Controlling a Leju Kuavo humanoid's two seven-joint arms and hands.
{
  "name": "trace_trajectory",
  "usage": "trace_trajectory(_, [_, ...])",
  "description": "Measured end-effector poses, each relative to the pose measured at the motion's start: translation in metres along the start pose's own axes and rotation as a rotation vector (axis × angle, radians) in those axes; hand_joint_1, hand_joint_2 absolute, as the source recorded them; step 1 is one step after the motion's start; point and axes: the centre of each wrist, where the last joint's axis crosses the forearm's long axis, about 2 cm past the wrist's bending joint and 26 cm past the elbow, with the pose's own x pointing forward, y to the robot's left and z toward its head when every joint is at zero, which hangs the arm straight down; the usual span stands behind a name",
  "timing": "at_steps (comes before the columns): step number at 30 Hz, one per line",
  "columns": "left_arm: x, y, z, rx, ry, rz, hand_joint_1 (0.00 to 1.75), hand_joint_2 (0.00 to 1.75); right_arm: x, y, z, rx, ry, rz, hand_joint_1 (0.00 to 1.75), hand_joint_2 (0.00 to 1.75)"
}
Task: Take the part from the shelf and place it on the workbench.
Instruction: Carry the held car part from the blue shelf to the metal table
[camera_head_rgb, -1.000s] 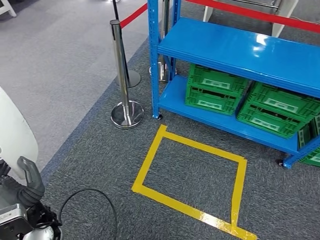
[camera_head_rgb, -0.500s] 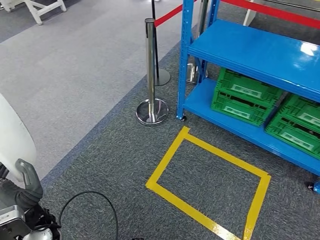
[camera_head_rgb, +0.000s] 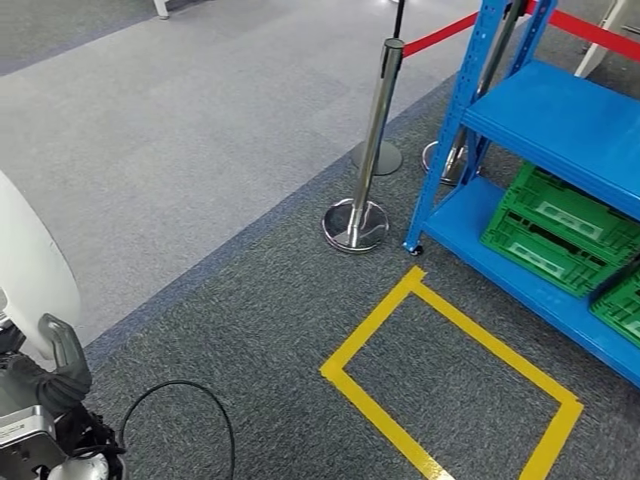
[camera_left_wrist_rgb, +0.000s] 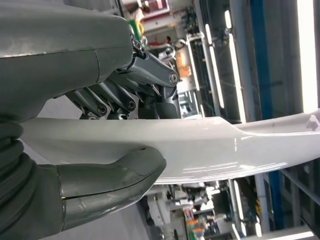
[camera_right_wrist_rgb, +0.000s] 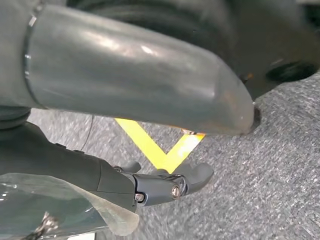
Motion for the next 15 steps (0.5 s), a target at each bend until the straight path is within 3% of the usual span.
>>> trace_trajectory(15, [-0.0005, -0.0029, -0.0001, -0.012, 0.010, 0.009, 1.75, 1.75, 0.0014, -0.0007, -0.0004, 0.004, -0.004, 0.009, 0.00, 0.00])
